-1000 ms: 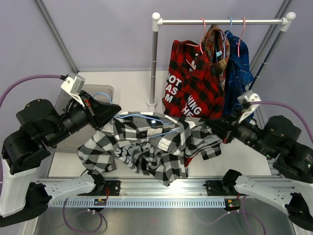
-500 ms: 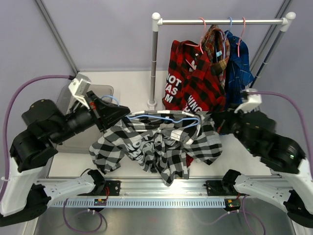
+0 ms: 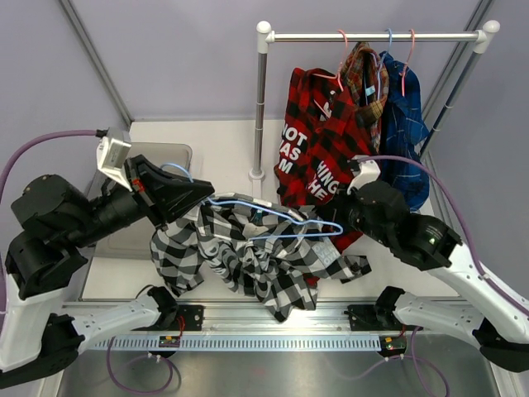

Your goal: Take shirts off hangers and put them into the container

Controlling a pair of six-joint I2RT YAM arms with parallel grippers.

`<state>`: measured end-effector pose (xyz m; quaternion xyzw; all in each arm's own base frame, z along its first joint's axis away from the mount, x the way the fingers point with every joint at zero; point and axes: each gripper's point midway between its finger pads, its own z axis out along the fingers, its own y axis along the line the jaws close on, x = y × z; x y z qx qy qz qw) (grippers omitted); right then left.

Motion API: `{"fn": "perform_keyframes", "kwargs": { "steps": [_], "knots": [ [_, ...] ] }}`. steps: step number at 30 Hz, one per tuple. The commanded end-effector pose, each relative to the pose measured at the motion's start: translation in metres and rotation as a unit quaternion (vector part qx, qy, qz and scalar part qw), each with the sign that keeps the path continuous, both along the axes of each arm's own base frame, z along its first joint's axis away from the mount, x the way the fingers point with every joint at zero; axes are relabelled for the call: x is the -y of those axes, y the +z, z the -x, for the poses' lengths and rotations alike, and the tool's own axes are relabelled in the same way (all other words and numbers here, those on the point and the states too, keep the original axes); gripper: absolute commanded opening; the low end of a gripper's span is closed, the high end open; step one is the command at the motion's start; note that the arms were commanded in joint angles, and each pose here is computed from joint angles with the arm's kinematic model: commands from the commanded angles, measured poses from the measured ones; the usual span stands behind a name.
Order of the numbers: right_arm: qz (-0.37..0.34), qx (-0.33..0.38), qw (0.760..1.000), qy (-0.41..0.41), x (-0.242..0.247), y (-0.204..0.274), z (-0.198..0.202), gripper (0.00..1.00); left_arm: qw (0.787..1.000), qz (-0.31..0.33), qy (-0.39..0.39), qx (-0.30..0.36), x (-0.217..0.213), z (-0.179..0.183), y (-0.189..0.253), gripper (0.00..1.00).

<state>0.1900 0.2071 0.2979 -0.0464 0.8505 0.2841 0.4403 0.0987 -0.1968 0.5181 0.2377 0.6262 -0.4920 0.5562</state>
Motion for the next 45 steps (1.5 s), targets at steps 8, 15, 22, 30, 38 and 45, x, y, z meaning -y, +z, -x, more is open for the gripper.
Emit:
{"fn": "perform_keyframes", "kwargs": {
  "steps": [8, 15, 22, 30, 38, 45],
  "knots": [
    [0.001, 0.169, 0.985, 0.022, 0.078, 0.149, 0.041, 0.99, 0.997, -0.068, 0.043, -0.013, 0.023, -0.044, -0.020, 0.00],
    [-0.072, 0.157, 0.935, 0.310, 0.004, 0.182, 0.111, 0.94, 0.997, -0.078, 0.022, -0.017, 0.031, -0.042, -0.023, 0.00],
    [-0.044, 0.108, 0.913, 0.391, -0.036, 0.135, 0.107, 0.81, 0.997, -0.078, -0.014, -0.025, 0.046, -0.039, -0.024, 0.00],
    [-0.032, 0.100, 0.906, 0.411, -0.051, 0.128, 0.099, 0.70, 0.997, -0.072, -0.030, -0.026, 0.049, -0.034, -0.019, 0.00],
    [-0.035, 0.099, 0.906, 0.411, -0.051, 0.122, 0.101, 0.06, 0.996, -0.072, -0.039, -0.031, 0.055, -0.034, -0.019, 0.00],
    [-0.043, 0.107, 0.929, 0.351, -0.039, 0.126, 0.092, 0.00, 0.998, -0.053, 0.016, -0.034, 0.028, -0.034, -0.011, 0.60]
  ]
}}
